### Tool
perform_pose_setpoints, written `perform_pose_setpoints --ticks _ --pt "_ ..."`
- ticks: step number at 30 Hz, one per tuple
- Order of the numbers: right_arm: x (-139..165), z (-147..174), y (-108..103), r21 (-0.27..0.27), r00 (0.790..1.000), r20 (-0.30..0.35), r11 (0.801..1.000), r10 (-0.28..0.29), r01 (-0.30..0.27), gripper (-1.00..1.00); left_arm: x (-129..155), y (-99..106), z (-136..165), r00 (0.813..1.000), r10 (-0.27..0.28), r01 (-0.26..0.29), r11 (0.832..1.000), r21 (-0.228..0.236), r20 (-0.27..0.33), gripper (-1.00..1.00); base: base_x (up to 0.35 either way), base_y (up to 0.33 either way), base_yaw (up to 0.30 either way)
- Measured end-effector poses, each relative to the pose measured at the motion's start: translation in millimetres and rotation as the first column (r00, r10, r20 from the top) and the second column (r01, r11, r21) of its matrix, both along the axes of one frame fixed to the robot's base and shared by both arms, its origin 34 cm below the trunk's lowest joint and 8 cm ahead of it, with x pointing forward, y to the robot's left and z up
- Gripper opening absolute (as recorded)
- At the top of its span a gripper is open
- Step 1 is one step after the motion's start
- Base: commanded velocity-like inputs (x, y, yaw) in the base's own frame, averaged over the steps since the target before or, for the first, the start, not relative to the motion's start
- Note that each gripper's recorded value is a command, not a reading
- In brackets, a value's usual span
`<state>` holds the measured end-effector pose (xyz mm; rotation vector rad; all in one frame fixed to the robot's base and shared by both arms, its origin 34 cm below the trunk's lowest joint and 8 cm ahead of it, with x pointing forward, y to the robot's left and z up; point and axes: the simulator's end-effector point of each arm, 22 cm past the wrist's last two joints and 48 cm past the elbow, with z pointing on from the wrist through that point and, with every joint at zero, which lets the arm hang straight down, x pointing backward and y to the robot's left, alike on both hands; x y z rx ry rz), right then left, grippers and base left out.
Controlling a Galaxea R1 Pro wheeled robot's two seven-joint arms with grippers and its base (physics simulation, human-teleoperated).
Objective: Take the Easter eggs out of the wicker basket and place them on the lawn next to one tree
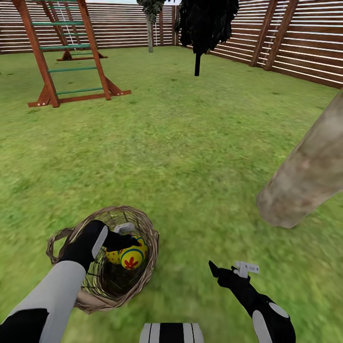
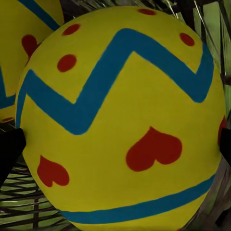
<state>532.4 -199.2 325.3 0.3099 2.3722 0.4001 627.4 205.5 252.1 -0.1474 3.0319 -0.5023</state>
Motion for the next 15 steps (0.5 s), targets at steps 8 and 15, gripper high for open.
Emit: perform_pose_setpoints --ticks 8,15 --pt "2.0 5.8 0.0 0.000 1.000 0.012 1.000 0.000 0.000 1.00 2.9 0.3 6.9 1.000 0.000 0.000 1.000 0.001 0.012 -1.00 0.000 0.000 0.000" --pt "5.3 15.5 0.0 -0.001 0.999 0.032 1.000 0.000 0.000 1.00 6.9 0.5 18.0 1.000 -0.005 0.004 1.000 0.005 0.031 -1.00 0.000 0.000 0.000"
